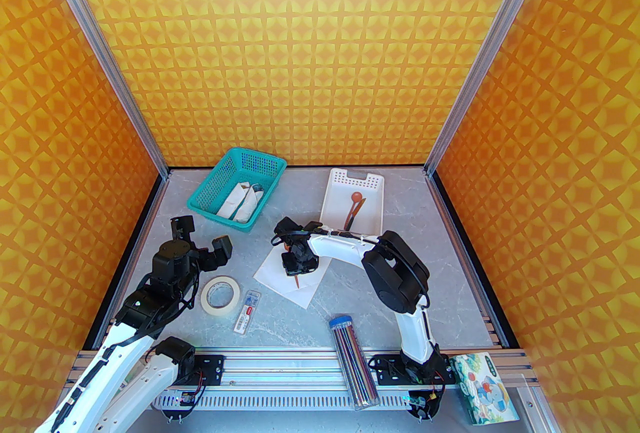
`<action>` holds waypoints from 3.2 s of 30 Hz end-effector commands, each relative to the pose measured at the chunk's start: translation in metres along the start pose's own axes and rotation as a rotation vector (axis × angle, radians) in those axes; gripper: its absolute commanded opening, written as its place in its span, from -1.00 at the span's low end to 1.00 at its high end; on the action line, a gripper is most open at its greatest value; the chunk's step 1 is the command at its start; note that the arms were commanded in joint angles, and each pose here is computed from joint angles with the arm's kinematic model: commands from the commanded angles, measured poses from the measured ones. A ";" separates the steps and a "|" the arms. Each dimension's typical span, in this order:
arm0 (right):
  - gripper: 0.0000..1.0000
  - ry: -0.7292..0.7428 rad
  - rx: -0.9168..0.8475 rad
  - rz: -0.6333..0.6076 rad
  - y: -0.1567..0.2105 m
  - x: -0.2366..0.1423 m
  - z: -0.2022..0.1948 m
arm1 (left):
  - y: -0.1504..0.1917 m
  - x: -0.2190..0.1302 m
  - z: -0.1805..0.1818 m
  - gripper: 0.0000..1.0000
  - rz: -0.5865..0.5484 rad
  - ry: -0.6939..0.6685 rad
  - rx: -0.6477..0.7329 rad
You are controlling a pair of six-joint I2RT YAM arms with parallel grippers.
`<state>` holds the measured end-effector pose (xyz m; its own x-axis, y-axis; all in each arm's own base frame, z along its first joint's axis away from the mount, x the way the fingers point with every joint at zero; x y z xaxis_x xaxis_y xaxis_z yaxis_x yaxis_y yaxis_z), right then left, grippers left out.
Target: Place the utensils on the paper napkin and roll it up
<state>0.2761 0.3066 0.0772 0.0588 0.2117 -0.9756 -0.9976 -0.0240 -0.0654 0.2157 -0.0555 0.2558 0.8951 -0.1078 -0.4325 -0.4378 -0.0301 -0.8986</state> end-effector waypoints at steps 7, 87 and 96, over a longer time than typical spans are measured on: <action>-0.62 0.027 -0.013 0.012 0.002 0.009 -0.001 | 0.005 -0.002 0.005 0.98 0.023 -0.027 0.011; -0.24 0.149 0.578 -0.342 -0.238 -0.057 -0.208 | -0.040 -0.045 0.006 0.98 -0.258 -0.007 0.192; -0.24 0.158 0.574 -0.313 -0.235 -0.042 -0.211 | -0.045 -0.041 0.005 0.98 -0.247 -0.013 0.220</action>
<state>0.5147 0.1008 0.0959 0.3239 -0.0056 -0.9461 -0.7973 0.5367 -0.2761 0.1977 -0.0482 0.3023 0.9641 -0.1297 -0.2318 -0.2129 0.1446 -0.9663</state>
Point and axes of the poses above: each hand's point on the last joint's axis, 136 mm out from that joint toward the fingers, its own x axis out along the fingers, its own z axis along the line the jaws close on, y = z × x, the point moved 6 cm from there along -x, back along the fingers, and after that the axes turned 14 degrees about x, right-handed, at the moved point
